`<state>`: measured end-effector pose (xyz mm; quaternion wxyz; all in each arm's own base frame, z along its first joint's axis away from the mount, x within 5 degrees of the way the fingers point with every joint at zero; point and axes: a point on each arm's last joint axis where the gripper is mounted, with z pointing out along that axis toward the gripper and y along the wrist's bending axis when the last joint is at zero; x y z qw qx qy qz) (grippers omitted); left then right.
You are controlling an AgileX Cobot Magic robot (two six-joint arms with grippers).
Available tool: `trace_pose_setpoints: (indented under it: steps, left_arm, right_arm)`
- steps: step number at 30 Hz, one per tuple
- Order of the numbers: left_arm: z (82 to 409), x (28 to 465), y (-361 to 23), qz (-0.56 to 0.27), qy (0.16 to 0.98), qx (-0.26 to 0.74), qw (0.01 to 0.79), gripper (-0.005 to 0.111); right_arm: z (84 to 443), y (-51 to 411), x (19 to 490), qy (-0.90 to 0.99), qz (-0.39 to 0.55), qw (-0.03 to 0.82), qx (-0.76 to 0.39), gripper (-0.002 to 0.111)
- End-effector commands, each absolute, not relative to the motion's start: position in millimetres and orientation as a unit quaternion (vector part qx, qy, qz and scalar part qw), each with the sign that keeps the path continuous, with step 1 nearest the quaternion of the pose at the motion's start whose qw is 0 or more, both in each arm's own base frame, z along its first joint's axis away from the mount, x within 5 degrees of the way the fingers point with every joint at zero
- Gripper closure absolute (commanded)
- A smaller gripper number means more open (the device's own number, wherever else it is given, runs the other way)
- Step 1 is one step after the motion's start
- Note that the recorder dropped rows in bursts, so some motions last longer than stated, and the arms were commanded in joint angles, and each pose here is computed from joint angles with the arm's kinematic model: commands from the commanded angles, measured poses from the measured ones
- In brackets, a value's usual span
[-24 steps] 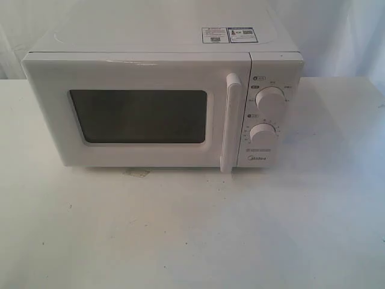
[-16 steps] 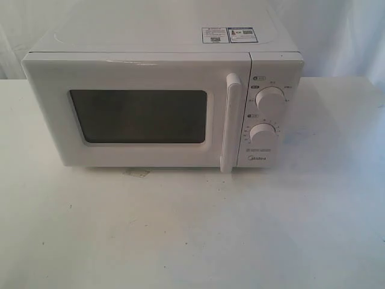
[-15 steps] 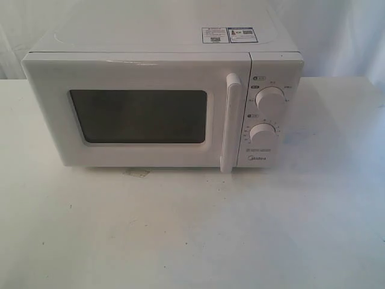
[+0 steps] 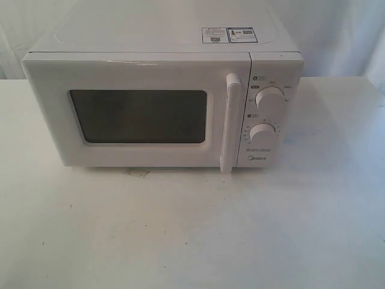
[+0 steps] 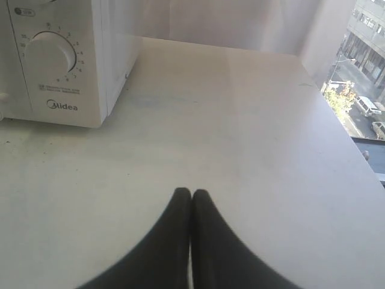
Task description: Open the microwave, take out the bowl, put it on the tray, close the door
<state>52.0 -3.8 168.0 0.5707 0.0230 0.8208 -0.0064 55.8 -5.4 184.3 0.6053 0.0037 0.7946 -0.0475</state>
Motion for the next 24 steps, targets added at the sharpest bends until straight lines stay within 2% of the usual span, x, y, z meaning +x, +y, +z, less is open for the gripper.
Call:
trace_pose_setpoints:
  steps: [1,7,18,21,24]
  left_arm:
    - [166.6,51.7,-3.9,-0.007,0.822,0.021,0.570,0.107]
    - [166.6,51.7,-3.9,-0.007,0.822,0.021,0.570,0.107]
    - [166.6,51.7,-3.9,-0.007,0.822,0.021,0.570,0.107]
    - [166.6,51.7,-3.9,-0.007,0.822,0.021,0.570,0.107]
    - [166.6,51.7,-3.9,-0.007,0.822,0.021,0.570,0.107]
  right_arm:
    - [183.3,-5.8,56.4,0.792,-0.052,0.608,0.003,0.108]
    - [184.2,-5.8,56.7,0.789,-0.052,0.612,0.003,0.108]
    - [198.6,-4.8,59.2,0.738,-0.052,0.673,-0.001,0.108]
    - [206.4,-4.2,59.6,0.708,-0.052,0.704,-0.003,0.108]
    - [226.9,-2.5,57.5,0.623,-0.051,0.780,-0.009,0.108]
